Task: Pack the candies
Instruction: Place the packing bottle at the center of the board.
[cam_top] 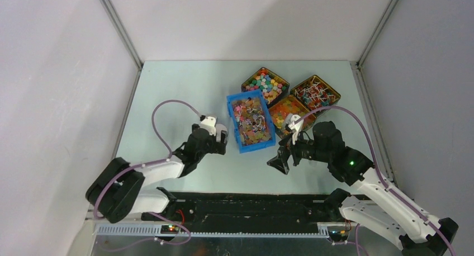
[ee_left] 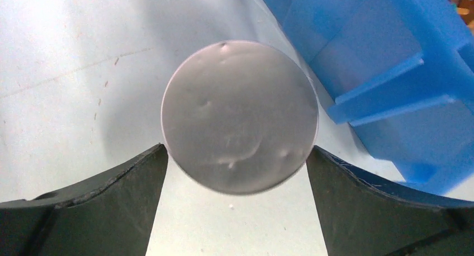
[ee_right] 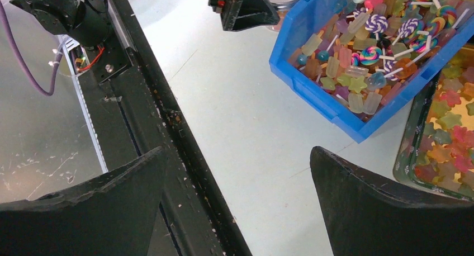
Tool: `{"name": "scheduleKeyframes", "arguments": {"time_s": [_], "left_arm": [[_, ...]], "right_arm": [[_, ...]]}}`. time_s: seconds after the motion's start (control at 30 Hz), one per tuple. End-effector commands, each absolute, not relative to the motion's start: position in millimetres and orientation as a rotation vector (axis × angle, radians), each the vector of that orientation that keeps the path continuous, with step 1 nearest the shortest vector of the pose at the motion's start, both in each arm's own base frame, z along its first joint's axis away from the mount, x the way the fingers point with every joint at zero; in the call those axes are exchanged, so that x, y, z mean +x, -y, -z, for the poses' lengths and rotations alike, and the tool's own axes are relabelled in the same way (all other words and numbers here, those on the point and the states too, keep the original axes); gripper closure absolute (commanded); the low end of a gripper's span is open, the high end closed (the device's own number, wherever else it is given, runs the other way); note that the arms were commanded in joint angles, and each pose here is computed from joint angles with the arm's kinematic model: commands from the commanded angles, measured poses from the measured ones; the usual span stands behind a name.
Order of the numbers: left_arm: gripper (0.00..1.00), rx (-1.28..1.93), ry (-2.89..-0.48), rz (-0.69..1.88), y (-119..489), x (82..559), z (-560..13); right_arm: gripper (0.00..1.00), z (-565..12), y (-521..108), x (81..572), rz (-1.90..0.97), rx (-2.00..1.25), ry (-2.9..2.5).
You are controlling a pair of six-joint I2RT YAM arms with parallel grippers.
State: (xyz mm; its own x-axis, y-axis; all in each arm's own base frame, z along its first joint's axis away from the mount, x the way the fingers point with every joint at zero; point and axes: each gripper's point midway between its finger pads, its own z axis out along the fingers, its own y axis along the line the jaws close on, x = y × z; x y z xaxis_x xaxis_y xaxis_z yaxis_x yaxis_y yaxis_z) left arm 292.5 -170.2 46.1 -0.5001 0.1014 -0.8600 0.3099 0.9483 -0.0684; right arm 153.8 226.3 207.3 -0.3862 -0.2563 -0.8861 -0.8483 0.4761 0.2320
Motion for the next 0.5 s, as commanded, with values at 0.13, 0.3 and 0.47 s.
{"name": "scheduleKeyframes", "arguments": {"time_s": [0.13, 0.3, 0.47], "left_arm": [[0.00, 0.162, -2.072, 0.423, 165.7, 263.5, -64.4], [0.00, 0.098, -2.027, 0.479, 159.3, 251.2, -83.8], [0.00, -0.026, -1.954, 0.500, 146.1, 247.3, -111.5]], "right_arm": [[0.00, -215.3, -232.7, 156.0, -0.937, -0.913, -1.858], [0.01, -216.5, -233.5, 157.2, -0.945, -0.907, -1.855], [0.00, -215.6, -233.6, 161.6, -0.949, -0.874, -1.875]]}}
